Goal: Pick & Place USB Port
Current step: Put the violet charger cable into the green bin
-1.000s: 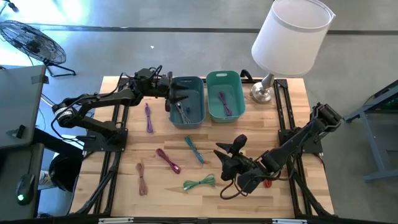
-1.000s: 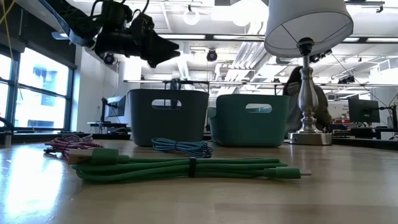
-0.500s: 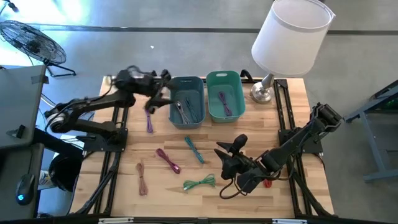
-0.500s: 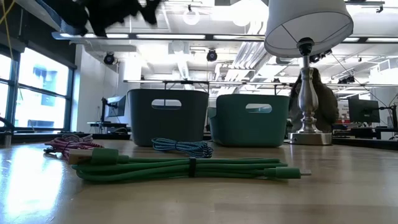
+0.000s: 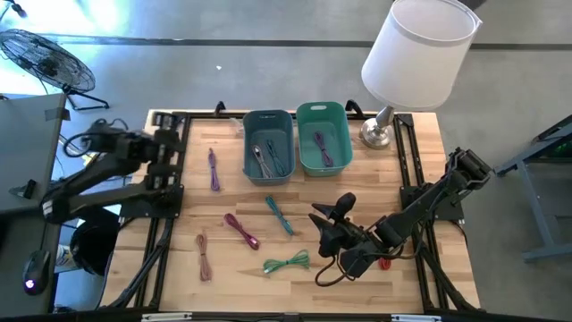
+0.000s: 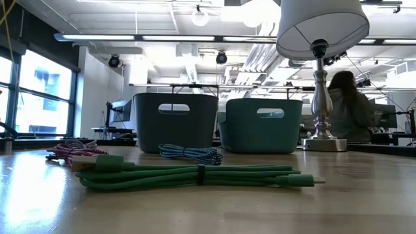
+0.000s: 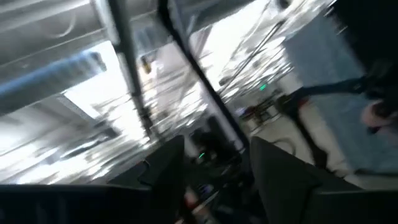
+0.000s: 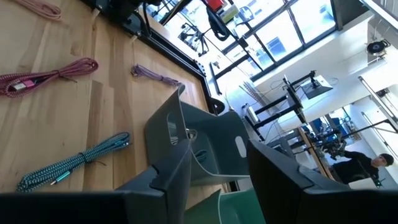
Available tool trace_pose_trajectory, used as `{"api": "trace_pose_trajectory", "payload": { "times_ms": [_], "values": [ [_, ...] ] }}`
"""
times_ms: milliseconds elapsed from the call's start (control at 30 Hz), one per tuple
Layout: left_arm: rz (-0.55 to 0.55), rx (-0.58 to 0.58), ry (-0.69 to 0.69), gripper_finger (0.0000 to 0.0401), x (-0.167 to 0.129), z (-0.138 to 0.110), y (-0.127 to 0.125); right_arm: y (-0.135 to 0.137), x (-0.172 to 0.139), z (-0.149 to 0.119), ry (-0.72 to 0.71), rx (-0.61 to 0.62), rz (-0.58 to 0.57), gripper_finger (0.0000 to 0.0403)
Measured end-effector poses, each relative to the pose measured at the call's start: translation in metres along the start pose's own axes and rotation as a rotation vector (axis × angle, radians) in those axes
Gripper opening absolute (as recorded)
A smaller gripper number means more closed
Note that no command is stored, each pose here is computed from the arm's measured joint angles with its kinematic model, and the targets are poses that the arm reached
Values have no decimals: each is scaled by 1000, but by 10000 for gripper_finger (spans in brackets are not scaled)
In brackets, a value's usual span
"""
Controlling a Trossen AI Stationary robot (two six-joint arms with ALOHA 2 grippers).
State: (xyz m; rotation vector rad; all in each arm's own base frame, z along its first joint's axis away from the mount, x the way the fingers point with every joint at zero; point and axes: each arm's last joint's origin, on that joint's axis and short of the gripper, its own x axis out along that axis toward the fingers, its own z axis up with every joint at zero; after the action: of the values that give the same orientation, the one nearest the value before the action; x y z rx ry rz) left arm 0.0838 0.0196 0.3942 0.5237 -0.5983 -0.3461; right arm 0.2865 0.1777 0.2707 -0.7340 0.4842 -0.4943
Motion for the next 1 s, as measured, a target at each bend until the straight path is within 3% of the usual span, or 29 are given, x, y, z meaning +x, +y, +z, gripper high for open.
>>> {"api": "trace_pose_trajectory", "payload": {
  "times_ms": [267, 467, 700, 800, 1000],
  "values": [
    [125, 86, 145, 94, -33, 21, -34, 0, 0, 0, 1, 26, -5, 149],
    [141, 88, 209, 13, -48, 25, -50, 0, 0, 0, 1, 43, -5, 149],
    [102, 9, 274, 10, -52, 19, -56, 0, 0, 0, 0, 49, -5, 149],
    [113, 28, 399, 2, -57, 24, -59, 0, 0, 0, 1, 49, -5, 149],
    [272, 136, 795, 1, -79, 64, -69, -3, 6, -1, 13, 57, -15, 149]
  ]
}}
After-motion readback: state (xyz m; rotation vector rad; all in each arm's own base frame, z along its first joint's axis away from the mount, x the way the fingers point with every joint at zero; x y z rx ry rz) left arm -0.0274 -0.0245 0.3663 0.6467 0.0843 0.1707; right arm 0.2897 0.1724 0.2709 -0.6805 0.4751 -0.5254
